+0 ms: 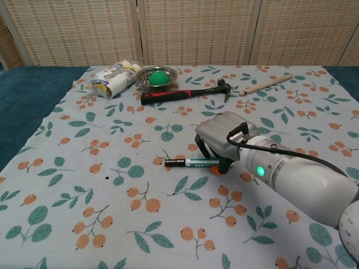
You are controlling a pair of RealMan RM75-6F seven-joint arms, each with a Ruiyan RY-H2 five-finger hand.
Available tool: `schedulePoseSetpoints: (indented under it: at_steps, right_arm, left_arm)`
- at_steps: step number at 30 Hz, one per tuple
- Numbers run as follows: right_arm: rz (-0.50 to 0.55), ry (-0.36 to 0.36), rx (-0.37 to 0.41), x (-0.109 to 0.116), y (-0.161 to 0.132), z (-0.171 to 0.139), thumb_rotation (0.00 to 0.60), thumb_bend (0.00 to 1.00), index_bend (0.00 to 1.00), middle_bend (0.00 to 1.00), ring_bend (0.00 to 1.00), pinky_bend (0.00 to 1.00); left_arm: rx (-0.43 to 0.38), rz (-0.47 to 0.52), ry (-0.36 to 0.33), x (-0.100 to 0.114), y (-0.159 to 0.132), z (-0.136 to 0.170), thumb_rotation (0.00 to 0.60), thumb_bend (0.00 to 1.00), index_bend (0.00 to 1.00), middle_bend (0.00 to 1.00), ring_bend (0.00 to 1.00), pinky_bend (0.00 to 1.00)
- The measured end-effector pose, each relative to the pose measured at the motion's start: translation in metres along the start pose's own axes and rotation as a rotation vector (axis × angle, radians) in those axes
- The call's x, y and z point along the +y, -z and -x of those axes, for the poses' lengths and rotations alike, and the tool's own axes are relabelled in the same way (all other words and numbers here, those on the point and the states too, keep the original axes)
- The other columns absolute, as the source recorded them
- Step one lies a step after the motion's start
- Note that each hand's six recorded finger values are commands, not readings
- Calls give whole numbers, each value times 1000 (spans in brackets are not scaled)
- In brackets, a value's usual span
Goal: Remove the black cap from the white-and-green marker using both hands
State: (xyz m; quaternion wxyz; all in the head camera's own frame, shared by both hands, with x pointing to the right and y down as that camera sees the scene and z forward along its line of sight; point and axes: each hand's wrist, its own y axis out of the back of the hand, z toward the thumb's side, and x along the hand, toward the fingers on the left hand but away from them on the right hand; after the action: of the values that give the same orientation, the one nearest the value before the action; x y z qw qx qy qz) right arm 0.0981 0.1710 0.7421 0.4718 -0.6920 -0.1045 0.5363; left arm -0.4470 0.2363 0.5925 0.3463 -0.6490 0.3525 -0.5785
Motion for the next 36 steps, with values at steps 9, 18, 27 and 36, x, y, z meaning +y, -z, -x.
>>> schedulePoseSetpoints:
  at_steps: [9,18,27,36]
  right_arm:
    - [86,50,32,11,17,-8,600,297,857,851,596,228]
    - [296,115,37,39,36,-13,600,298,858,851,596,232]
    - [505,165,92,67,39,-18,600,297,858,851,596,232]
    - [454,123,105,68,26,-12,600,302,858,851,596,232]
  left_arm:
    - [-25,-11,-3,-2,-7,0,600,548,0,0,0,29]
    - [-130,19,-29,0,-35,-15,600,486,59,115,27,149]
    - [-250,174,-5,11,-91,-64,600,454,229,433,294,475]
    - [-282,225,13,3,-144,-94,600,453,311,596,465,677]
